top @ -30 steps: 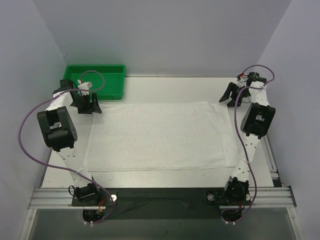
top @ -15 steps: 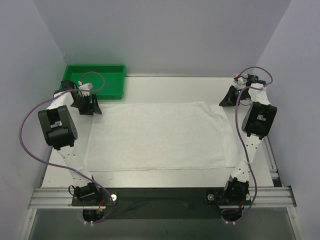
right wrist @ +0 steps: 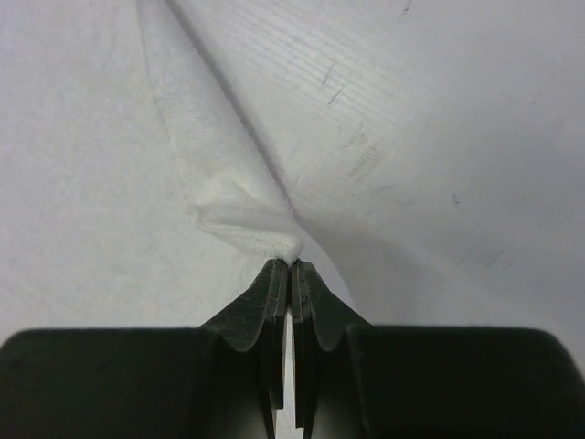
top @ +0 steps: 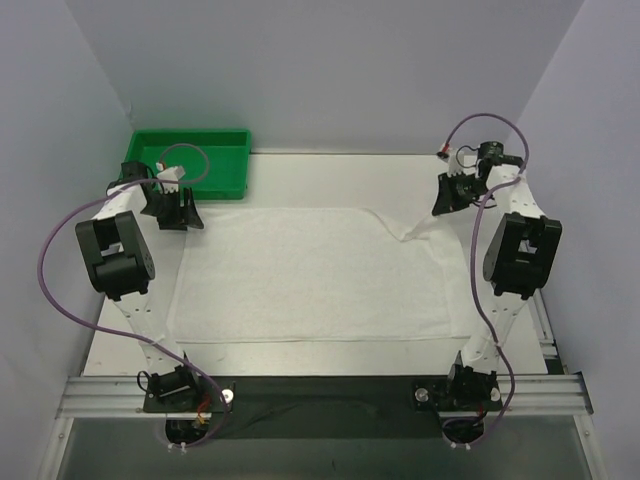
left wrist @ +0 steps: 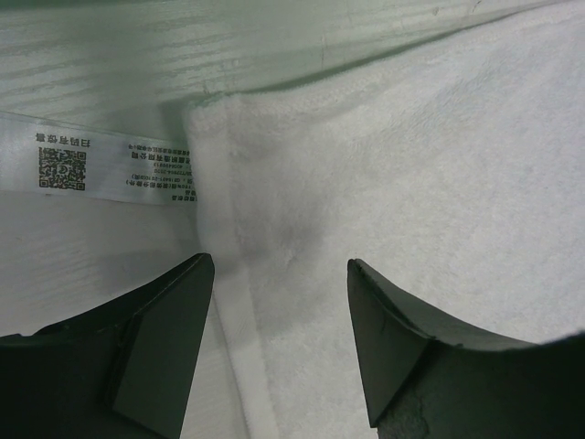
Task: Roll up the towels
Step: Fold the towel
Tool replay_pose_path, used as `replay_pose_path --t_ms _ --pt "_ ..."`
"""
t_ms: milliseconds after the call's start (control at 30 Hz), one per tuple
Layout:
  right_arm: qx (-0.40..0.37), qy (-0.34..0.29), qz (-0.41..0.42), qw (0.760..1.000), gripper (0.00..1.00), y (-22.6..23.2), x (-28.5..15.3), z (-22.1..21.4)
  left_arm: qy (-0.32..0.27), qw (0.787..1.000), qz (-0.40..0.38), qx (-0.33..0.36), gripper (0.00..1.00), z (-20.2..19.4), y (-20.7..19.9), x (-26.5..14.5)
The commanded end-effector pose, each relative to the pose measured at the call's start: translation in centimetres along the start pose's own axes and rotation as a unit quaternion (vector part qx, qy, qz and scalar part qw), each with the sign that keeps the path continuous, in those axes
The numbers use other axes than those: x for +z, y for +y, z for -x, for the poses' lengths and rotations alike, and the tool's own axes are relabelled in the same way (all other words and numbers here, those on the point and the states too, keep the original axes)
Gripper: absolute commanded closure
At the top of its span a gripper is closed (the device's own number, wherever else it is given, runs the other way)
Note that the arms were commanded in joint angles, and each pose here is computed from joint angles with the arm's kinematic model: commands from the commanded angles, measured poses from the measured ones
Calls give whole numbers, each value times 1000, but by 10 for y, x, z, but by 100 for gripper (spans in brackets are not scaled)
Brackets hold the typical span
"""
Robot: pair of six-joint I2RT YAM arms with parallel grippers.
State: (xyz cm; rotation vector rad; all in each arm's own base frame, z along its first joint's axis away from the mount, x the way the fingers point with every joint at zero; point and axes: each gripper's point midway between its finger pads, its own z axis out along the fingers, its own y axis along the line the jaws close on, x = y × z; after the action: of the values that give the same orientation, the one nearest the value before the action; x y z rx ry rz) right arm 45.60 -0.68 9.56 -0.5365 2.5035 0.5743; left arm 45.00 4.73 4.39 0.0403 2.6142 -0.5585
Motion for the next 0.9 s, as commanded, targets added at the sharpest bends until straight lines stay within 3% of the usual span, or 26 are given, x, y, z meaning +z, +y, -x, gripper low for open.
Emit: replay_pose_path --t_ms 0,300,567,867 --pt "-86 47 -16 995 100 9 -1 -24 -37 999 -7 20 29 23 -6 -13" --pt "-111 96 -9 989 100 23 9 -55 -32 999 -7 18 29 20 -4 -10" --pt "-79 69 -23 994 100 17 1 -35 -29 999 2 27 32 22 5 -2" --pt "-36 32 -37 998 100 5 -12 -12 -85 994 25 58 38 63 22 -8"
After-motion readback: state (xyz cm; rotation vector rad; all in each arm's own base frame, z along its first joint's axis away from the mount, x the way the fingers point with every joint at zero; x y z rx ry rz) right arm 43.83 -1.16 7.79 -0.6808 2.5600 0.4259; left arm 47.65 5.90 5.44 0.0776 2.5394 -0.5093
